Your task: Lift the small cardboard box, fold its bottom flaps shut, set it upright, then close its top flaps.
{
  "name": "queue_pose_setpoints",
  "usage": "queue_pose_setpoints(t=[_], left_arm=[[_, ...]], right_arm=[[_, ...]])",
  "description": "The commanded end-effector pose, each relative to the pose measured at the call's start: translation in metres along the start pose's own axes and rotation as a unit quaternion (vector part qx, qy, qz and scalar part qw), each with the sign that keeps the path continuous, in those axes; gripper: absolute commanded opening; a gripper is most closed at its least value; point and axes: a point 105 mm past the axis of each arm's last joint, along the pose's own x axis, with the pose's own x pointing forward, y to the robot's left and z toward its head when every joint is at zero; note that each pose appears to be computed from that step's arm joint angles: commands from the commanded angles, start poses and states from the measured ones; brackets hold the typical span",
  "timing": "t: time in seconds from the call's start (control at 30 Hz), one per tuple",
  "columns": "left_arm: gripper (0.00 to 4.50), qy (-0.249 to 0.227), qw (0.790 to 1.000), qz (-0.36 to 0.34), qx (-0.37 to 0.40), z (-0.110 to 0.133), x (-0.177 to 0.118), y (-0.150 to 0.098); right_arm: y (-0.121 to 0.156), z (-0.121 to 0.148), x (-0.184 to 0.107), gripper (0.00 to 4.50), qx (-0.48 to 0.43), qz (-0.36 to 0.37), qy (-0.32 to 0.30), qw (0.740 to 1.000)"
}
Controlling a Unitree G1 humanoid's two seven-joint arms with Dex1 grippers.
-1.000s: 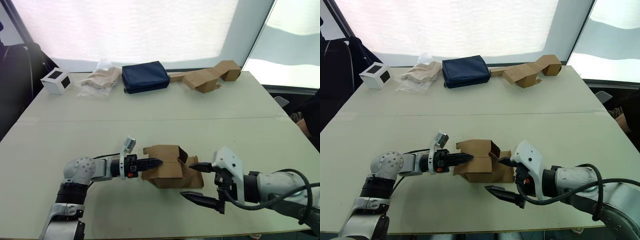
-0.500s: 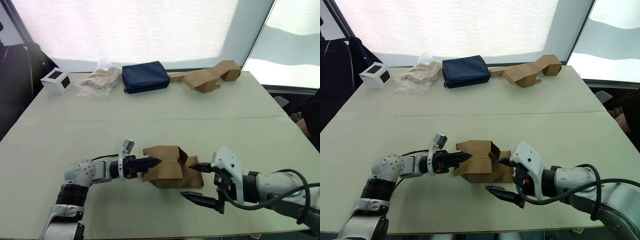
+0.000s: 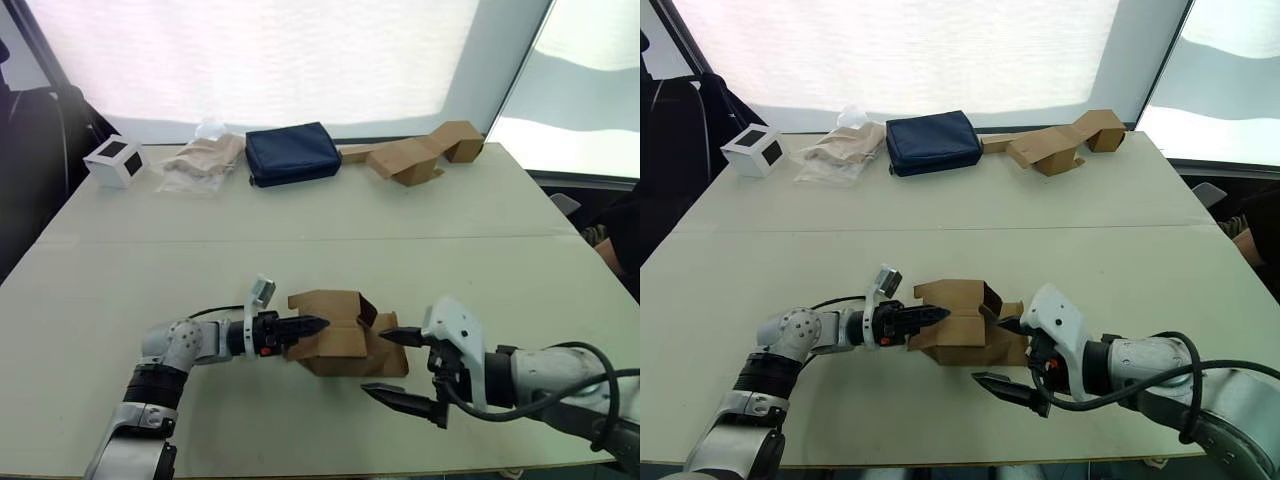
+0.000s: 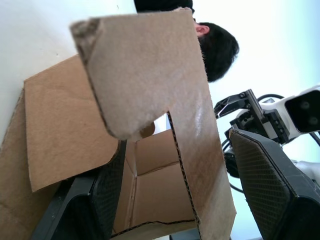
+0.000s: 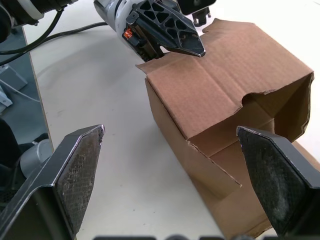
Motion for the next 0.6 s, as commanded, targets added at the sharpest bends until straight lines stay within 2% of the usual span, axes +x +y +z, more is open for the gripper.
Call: queue_pose_setpoints(t=[0.03,0.1,0.13,0.17,0.3,0.33,0.5,0.6], left_arm=[[3.1,0.0,1.0,-0.016,0.015,0.002,-0.002,-0.007],[2.68,0.0,1.0,-0.022,0.019,0.003,-0.002,-0.01],[2.16,0.001,0.999,-0.024,0.023,0.004,-0.001,-0.013],[1.95,0.003,0.999,-0.026,0.026,0.004,0.0,-0.015],[0.19,0.008,0.999,-0.03,0.035,0.004,0.006,-0.023],[0.05,0.009,0.999,-0.031,0.036,0.004,0.008,-0.025],[0.05,0.009,0.998,-0.035,0.043,0.004,0.013,-0.033],[0.05,0.018,0.993,-0.03,0.117,0.016,0.013,-0.048]], right_arm=[[0.004,0.005,0.001,4.5,-0.01,0.005,-0.013,1.0],[0.004,0.005,0.001,4.5,-0.01,0.006,-0.013,1.0],[0.004,0.005,0.001,4.5,-0.01,0.006,-0.013,1.0],[0.004,0.004,0.002,4.5,-0.009,0.007,-0.013,1.0],[0.005,0.004,0.002,4.5,-0.009,0.009,-0.013,1.0],[0.005,0.003,0.002,4.5,-0.009,0.009,-0.012,1.0],[0.005,0.003,0.001,4.5,-0.009,0.009,-0.012,1.0],[-0.005,0.014,-0.005,4.5,0.008,-0.01,-0.049,0.999]])
